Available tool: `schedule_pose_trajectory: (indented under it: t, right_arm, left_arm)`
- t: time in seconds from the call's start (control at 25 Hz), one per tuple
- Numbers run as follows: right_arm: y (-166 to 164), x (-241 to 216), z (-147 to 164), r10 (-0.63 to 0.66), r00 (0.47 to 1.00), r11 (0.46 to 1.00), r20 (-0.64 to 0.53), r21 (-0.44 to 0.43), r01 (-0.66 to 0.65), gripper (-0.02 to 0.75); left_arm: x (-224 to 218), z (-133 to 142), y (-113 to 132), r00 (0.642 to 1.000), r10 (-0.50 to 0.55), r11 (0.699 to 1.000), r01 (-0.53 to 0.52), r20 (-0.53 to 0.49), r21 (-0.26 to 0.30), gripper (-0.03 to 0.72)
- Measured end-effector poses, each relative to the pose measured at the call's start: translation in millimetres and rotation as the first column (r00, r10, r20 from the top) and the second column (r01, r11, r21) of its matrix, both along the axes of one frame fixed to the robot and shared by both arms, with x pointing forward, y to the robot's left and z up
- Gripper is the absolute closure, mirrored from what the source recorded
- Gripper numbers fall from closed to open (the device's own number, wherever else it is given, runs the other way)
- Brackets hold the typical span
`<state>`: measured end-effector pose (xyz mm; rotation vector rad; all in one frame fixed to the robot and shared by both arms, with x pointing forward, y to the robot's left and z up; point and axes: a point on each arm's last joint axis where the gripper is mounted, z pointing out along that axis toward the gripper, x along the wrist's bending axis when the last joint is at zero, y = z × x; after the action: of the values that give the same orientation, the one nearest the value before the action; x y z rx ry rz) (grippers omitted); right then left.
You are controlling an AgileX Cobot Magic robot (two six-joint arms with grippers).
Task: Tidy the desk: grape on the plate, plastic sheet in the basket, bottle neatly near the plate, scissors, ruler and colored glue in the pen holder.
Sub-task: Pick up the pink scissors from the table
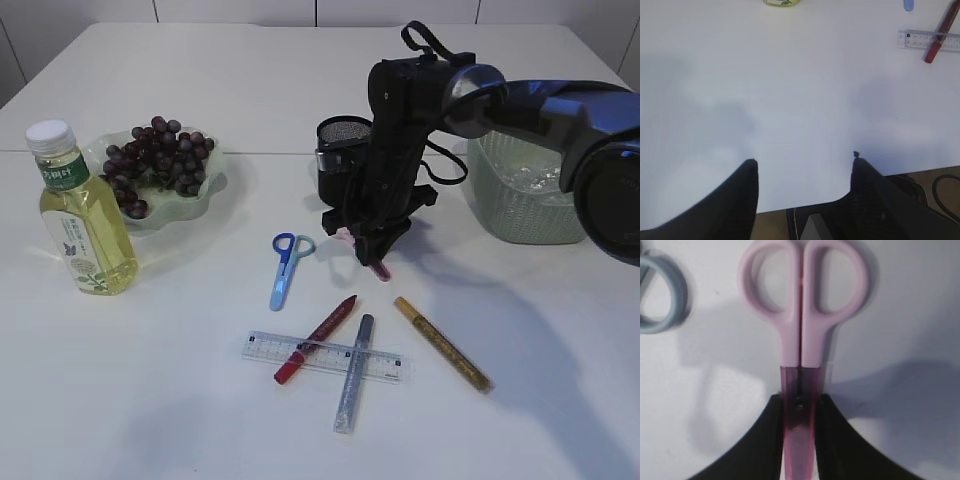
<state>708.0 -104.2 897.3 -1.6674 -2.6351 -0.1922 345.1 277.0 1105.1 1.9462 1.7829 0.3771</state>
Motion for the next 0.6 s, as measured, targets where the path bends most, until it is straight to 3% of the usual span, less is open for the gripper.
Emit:
schedule_pose_trajectory:
  t: [0.6]
  right_arm:
    - [5.7, -3.7, 1.8, -0.019, 1.0, 0.999, -0.019, 0.036, 0.02, 0.611]
  left_arm:
    - [-1.4, -0.9, 0.2, 1.0, -0.001, 1.0, 0.001, -0.018, 0.003, 0.278]
